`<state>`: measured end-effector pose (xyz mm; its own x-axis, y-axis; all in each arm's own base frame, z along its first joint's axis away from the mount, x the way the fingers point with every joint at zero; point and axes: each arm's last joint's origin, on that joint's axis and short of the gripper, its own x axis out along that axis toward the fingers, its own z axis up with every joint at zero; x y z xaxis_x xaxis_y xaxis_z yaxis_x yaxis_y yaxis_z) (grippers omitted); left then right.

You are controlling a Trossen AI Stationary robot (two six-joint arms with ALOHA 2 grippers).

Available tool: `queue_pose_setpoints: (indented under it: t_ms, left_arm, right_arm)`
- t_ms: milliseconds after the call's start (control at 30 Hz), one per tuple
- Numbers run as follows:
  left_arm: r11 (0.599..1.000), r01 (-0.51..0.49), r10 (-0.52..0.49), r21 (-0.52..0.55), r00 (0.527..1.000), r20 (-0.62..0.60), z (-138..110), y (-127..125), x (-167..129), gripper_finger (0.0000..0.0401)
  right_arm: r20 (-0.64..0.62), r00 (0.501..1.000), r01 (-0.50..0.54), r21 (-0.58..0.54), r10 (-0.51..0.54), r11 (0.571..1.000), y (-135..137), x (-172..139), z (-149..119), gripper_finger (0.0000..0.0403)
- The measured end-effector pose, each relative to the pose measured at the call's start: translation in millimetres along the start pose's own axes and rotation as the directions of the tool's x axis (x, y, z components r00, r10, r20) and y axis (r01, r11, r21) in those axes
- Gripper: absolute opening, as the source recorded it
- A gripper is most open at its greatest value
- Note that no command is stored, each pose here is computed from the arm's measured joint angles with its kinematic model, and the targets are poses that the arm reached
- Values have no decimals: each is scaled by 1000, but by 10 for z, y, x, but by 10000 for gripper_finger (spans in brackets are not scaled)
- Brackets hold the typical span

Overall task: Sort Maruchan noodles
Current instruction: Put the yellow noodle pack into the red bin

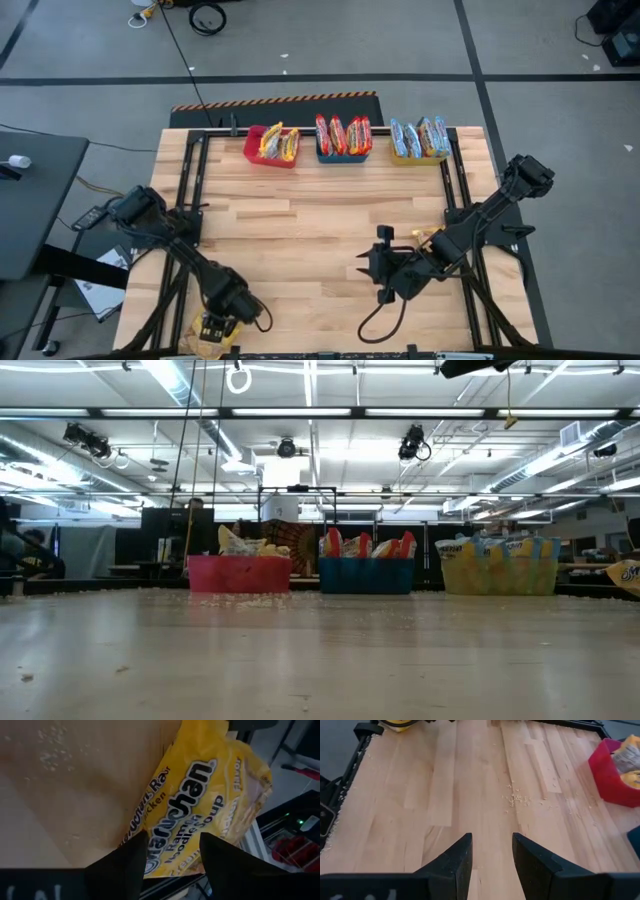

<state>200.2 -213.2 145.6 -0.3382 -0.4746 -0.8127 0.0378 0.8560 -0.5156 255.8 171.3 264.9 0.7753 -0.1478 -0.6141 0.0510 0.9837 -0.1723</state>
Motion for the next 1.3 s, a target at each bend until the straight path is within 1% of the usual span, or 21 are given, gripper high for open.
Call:
queue_pose_setpoints:
  t_ms: [100,233,367,467,567,667,767,867,933,967,1000,1067,1133,1200,1233,1300]
  left_arm:
    - [1000,1,-1,19,1000,-3,-4,0,-3,190]
    - [998,1,0,59,1000,-16,21,28,27,207]
    - [992,11,-5,124,999,-46,66,78,90,222]
    - [985,37,-22,171,996,-92,100,122,172,222]
    - [968,65,-36,242,992,-123,107,128,234,210]
    - [944,90,-49,317,990,-134,111,122,256,187]
    - [937,99,-55,335,989,-136,107,117,249,151]
    - [940,103,-59,326,988,-144,103,121,236,98]
    - [944,103,-59,315,987,-147,112,128,208,55]
    - [948,93,-50,306,988,-146,121,140,193,32]
    - [953,87,-45,289,988,-149,132,157,167,18]
    - [960,62,-18,273,987,-159,150,178,85,11]
    - [949,17,38,315,985,-169,163,172,-27,9]
    - [920,-57,139,389,973,-184,159,169,-165,6]
    - [902,-102,202,420,959,-201,147,179,-246,6]
    - [849,-202,348,489,909,-229,123,211,-416,5]
  right_arm:
    - [1,1000,11,11,-11,1000,-16,10,5,144]
    - [-4,1000,17,23,-17,1000,-34,21,6,144]
    - [-9,1000,10,22,-10,1000,-32,21,3,144]
    - [-17,1000,-8,20,8,1000,-27,21,0,144]
    - [-27,999,-17,17,17,1000,-27,21,-8,144]
    - [-40,999,-23,11,23,1000,-28,20,-19,144]
    - [-53,998,-19,3,19,1000,-34,20,-32,144]
    - [-54,998,-18,-1,18,1000,-34,20,-34,144]
    - [-54,998,-17,-1,17,1000,-35,21,-34,144]
    - [-54,998,-16,-1,16,1000,-38,22,-33,144]
    - [-53,998,-13,-1,13,1000,-40,23,-32,144]
    - [-53,999,-11,1,11,1000,-47,28,-30,144]
    - [-53,999,-8,4,8,1000,-56,34,-27,144]
    - [-54,999,-4,12,5,1000,-66,42,-22,144]
    - [-54,999,-3,17,4,1000,-71,45,-21,144]
    - [-54,999,-2,27,3,1000,-74,47,-20,144]
